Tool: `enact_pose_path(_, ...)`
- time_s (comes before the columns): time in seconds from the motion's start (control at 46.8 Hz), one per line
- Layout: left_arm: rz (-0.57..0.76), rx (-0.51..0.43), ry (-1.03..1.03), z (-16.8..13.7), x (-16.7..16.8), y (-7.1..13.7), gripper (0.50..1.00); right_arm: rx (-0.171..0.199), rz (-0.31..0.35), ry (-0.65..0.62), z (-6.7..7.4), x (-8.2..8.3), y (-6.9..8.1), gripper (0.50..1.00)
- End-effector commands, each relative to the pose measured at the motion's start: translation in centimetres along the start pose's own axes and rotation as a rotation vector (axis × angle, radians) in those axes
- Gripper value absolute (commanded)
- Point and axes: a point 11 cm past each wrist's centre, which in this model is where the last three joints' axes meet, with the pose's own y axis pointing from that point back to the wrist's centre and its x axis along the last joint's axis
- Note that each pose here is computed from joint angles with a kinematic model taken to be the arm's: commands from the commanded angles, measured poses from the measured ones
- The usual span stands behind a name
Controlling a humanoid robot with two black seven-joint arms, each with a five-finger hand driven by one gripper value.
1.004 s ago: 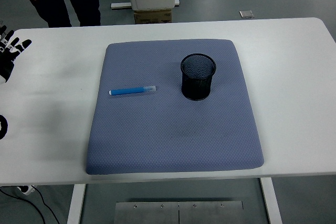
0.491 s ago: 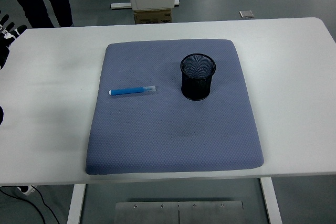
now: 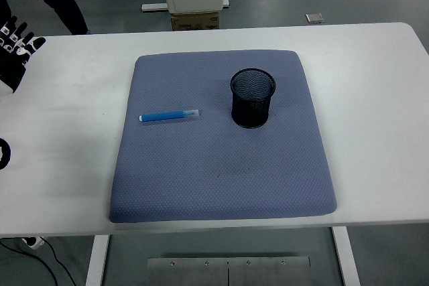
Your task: Left hand places marker in pen holder
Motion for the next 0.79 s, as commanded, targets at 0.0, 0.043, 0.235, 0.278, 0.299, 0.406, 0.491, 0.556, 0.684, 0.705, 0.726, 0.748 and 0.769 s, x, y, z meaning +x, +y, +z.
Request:
enact_pose_path(0.0,-0.029,0.016,0.021,-0.7,0.3,0.7,1.000,0.000,0.000,-0.001,0.0,0.0,0.0,1.000)
enact_pose_path(0.043,-0.035,0.012,0.021,-0.4,0.3,0.6,1.000,-0.001,0.001,0.001,0.0,0.0,0.0,1.000)
enact_pose_path(0.235,-0.036,-0.012,-0.008,1.0,-0.9,-0.7,1.000,0.000,0.000,0.001,0.0,0.0,0.0,1.000)
enact_pose_path(0.278,-0.039,-0.007,-0.038,1.1,-1.0,-0.9,1.000,0.000,0.000,0.001,0.0,0.0,0.0,1.000)
enact_pose_path(0.299,-0.046,-0.001,-0.059,1.1,-1.1,-0.9,1.000,0.000,0.000,-0.001,0.0,0.0,0.0,1.000)
enact_pose_path(0.406,-0.094,0.030,-0.151,0.9,-1.9,-1.1,1.000,0.000,0.000,0.001,0.0,0.0,0.0,1.000)
enact_pose_path(0.491,-0.130,0.025,-0.206,1.7,-3.0,-1.9,1.000,0.000,0.000,0.001,0.0,0.0,0.0,1.000)
enact_pose_path(0.556,-0.150,0.022,-0.240,2.3,-3.7,-2.3,1.000,0.000,0.000,0.000,0.0,0.0,0.0,1.000)
enact_pose_path(0.684,-0.182,0.022,-0.326,3.3,-5.3,-3.4,1.000,0.000,0.000,0.001,0.0,0.0,0.0,1.000)
enact_pose_path(0.705,-0.191,0.028,-0.343,3.4,-5.6,-3.5,1.000,0.000,0.000,0.001,0.0,0.0,0.0,1.000)
enact_pose_path(0.726,-0.201,0.031,-0.353,3.3,-6.2,-3.8,1.000,0.000,0.000,0.001,0.0,0.0,0.0,1.000)
enact_pose_path(0.748,-0.211,0.037,-0.364,3.0,-6.7,-4.0,1.000,0.000,0.000,0.001,0.0,0.0,0.0,1.000)
enact_pose_path(0.769,-0.220,0.040,-0.372,2.8,-7.3,-4.3,1.000,0.000,0.000,0.000,0.0,0.0,0.0,1.000)
